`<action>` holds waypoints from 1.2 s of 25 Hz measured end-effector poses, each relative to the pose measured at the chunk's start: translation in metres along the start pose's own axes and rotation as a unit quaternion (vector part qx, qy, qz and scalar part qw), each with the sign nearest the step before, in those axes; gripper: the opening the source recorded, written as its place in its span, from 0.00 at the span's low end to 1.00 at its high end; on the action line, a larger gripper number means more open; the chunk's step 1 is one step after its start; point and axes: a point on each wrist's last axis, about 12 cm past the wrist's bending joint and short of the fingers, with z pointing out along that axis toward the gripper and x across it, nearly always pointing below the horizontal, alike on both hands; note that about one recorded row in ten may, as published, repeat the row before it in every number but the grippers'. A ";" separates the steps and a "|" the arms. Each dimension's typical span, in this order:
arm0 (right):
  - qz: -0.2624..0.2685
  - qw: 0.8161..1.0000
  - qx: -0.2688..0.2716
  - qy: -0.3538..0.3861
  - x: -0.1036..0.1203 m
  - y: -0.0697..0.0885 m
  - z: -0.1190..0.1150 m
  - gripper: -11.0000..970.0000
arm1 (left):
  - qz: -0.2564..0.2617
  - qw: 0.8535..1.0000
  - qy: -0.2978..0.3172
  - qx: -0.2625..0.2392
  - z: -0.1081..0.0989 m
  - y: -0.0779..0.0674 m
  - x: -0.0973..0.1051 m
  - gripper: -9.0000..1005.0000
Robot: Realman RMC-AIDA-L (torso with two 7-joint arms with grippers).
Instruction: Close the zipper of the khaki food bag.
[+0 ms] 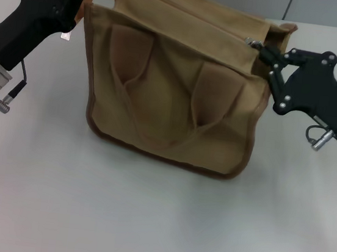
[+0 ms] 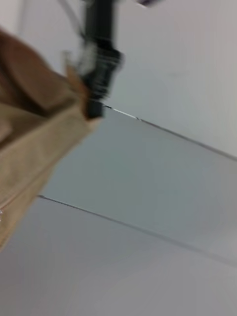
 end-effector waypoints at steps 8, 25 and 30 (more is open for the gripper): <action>0.156 0.987 -0.018 -0.026 -0.014 -0.014 0.004 0.05 | 0.015 0.998 0.041 0.041 0.005 -0.001 -0.001 0.12; 0.283 0.942 -0.163 -0.074 -0.060 -0.027 -0.036 0.57 | 0.044 0.973 0.154 0.168 -0.011 -0.012 -0.017 0.62; 0.286 0.941 -0.169 -0.070 -0.059 -0.024 -0.048 0.62 | 0.042 0.963 0.131 0.231 -0.027 -0.025 -0.032 0.70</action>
